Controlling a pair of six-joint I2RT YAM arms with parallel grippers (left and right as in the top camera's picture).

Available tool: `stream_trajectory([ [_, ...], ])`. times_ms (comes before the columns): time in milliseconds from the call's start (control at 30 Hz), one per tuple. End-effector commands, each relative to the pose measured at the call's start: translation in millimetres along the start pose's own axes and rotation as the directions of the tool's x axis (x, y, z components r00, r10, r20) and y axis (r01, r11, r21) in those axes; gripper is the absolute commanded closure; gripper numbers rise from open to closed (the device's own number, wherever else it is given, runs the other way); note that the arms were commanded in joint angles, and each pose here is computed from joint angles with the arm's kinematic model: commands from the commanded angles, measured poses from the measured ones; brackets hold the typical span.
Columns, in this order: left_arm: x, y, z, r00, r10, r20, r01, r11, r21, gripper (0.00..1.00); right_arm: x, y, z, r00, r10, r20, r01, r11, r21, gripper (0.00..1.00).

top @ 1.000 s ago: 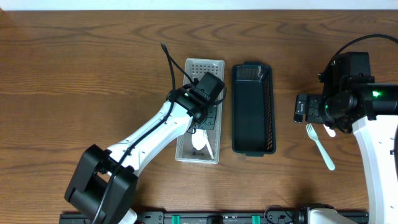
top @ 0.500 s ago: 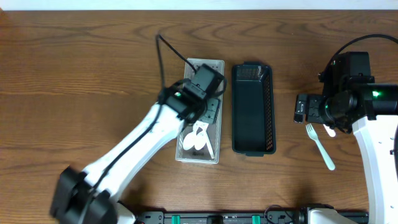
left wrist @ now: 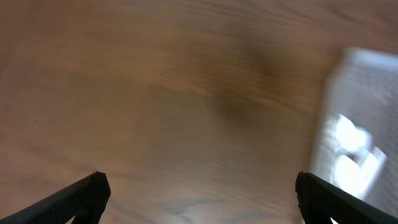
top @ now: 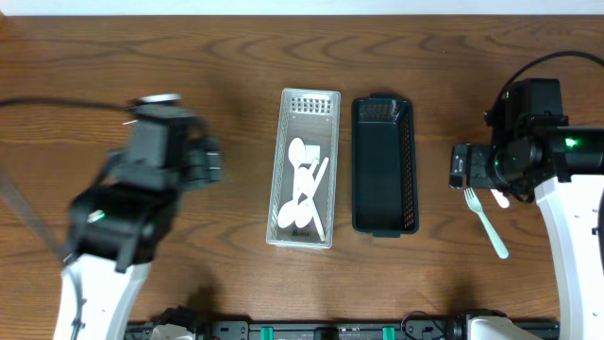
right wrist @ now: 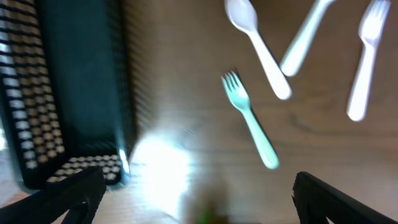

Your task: Pack container

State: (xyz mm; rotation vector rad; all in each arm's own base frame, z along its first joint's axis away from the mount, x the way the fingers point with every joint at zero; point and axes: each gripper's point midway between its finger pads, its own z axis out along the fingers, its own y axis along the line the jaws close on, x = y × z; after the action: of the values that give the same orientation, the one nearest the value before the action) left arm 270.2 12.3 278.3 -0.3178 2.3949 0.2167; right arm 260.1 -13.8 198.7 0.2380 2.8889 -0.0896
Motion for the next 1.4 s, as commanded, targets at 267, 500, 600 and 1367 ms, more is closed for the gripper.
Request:
stream_trajectory([
  [267,11.8,45.6,20.8,0.948,-0.298,-0.114,0.292,0.954,-0.062,0.02,29.1,-56.0,-50.4,0.937,0.316,0.145,-0.327,0.944,0.054,0.01],
  [500,17.6,43.8,33.5,0.941,-0.296,-0.167,0.285,0.955,-0.085,0.02,30.7,-56.7,-46.9,0.961,0.252,0.116,-0.26,0.964,0.059,0.01],
  [600,18.6,43.4,36.9,0.939,-0.294,-0.178,0.282,0.955,-0.09,0.02,28.6,-59.3,-46.7,0.944,0.303,0.128,-0.313,0.948,0.065,0.01],
  [1367,21.8,43.3,39.0,0.936,-0.291,-0.196,0.277,0.956,-0.097,0.02,51.3,-62.2,126.1,0.943,-0.242,-0.229,0.268,0.959,0.093,0.1],
])
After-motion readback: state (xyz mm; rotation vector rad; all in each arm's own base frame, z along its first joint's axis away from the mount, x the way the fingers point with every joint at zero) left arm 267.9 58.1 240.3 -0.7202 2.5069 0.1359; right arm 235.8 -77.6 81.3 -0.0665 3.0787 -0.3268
